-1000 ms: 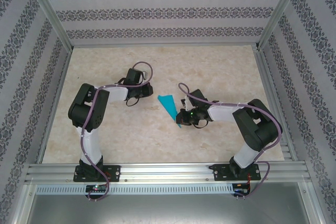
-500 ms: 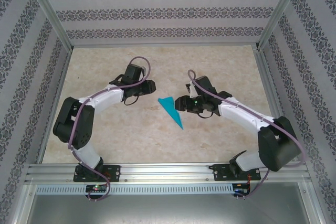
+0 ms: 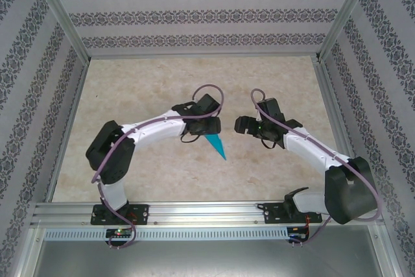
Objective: Fold a paper plane with a square sheet of paper (pick it up from the middle)
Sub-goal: Fold the wing for the fifth time at the center of the table, then move a paper plane to the center of the table.
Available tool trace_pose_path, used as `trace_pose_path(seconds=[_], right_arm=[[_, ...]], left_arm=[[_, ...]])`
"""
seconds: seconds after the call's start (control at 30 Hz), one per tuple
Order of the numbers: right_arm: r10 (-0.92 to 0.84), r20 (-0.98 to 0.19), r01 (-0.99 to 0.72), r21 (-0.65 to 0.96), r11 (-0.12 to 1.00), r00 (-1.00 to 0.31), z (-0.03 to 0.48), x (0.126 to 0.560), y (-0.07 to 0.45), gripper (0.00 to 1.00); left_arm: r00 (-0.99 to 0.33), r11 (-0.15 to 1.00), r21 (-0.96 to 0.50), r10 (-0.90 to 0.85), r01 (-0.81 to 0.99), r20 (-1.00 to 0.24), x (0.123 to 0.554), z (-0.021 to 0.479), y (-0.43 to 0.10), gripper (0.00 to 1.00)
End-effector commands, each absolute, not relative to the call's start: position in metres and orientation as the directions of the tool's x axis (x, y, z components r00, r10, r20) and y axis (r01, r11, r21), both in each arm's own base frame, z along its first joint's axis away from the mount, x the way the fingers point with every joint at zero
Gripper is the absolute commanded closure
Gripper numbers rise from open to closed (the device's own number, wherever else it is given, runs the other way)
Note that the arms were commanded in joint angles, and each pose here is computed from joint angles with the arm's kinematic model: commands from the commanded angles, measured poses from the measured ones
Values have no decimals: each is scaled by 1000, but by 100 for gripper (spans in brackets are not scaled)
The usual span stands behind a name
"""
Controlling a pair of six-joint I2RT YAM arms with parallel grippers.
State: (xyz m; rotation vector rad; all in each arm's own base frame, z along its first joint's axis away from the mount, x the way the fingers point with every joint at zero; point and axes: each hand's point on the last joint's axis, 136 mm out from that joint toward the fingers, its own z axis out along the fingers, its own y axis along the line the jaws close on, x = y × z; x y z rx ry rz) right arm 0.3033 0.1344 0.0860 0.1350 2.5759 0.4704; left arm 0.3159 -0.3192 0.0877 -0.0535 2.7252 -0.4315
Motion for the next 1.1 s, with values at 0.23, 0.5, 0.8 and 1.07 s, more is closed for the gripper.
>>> trace_pose_path(seconds=[0.23,0.5,0.8,1.07], right_arm=[[321,-508,137,366,921,-800,82,312,98,9],[328,-507,145,367,919,-797,82,311,95,9],[332,-500,146,373,916,-800,80,311,97,9],[375,-508,153,424,893,-775,84,312,96,9]], left_arm=[[-947,987,-151,-98,-53,-306,316,56,-334,48],[-952,991,-120,-85,-51,-295,316,55,-332,70],[-933,991,-132,-80,-35,-350,319,83,-326,100],[-886,953,-292,-70,76,-458,317,134,-335,100]])
